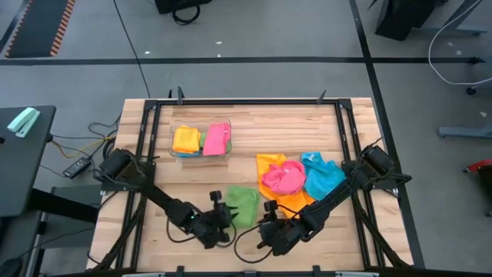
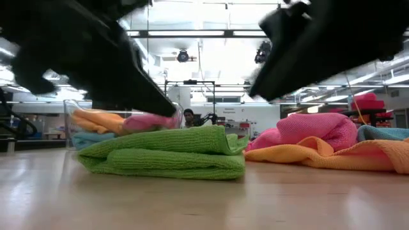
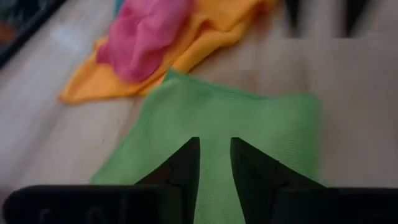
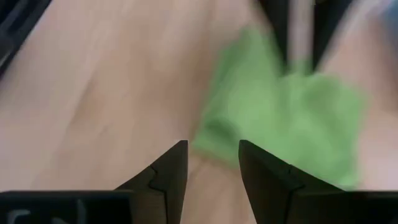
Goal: Fold microfiber towels
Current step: Fold the green microfiber towel
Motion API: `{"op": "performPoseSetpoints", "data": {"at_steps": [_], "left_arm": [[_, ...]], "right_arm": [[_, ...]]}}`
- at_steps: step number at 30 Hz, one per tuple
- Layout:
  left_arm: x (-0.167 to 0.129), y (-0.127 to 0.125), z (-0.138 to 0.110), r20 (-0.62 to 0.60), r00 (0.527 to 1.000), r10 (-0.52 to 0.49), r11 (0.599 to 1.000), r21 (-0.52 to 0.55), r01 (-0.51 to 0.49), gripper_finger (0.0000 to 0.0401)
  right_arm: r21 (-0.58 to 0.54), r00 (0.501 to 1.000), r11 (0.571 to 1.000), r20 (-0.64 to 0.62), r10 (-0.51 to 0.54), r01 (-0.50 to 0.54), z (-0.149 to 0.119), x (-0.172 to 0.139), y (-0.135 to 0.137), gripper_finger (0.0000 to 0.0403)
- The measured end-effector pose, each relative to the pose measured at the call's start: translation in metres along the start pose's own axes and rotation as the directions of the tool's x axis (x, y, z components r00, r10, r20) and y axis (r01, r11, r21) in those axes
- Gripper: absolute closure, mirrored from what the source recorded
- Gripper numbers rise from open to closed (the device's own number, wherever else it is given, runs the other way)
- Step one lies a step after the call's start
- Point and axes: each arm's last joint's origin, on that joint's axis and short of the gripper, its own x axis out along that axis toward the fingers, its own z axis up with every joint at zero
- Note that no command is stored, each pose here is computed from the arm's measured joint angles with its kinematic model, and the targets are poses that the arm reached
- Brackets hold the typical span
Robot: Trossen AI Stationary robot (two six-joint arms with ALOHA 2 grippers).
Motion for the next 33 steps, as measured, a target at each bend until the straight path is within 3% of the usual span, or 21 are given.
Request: {"op": "performPoseSetpoints", "data": {"at_steps": [5, 12, 21, 27, 33], "left_arm": [[-0.018, -0.013, -0.002, 0.019, 0.998, -0.064, 0.984, 0.167, 0.06, 0.0298], [-0.022, -0.021, 0.001, 0.02, 0.981, -0.192, 0.971, 0.146, 0.187, 0.0245], [-0.019, -0.019, 0.003, 0.02, 0.98, -0.199, 0.969, 0.151, 0.194, 0.0164], [-0.014, -0.022, 0.0, 0.024, 0.98, -0.2, 0.969, 0.154, 0.194, 0.0164], [-0.003, -0.033, -0.008, -0.001, 0.98, -0.197, 0.952, 0.24, 0.191, 0.0168]], "right_arm": [[-0.069, 0.992, 0.996, 0.119, -0.045, 0.054, 0.012, 0.003, -0.001, 0.0251], [-0.099, 0.989, 0.992, 0.139, -0.058, 0.072, 0.007, 0.033, -0.002, 0.0242], [-0.026, 0.987, 0.995, 0.132, -0.093, 0.097, 0.009, 0.037, -0.012, 0.0211], [-0.045, 0.983, 0.986, 0.101, -0.156, 0.161, 0.005, 0.032, -0.011, 0.021], [-0.066, 0.972, 0.974, 0.109, -0.207, 0.215, 0.005, 0.025, -0.007, 0.021]]}}
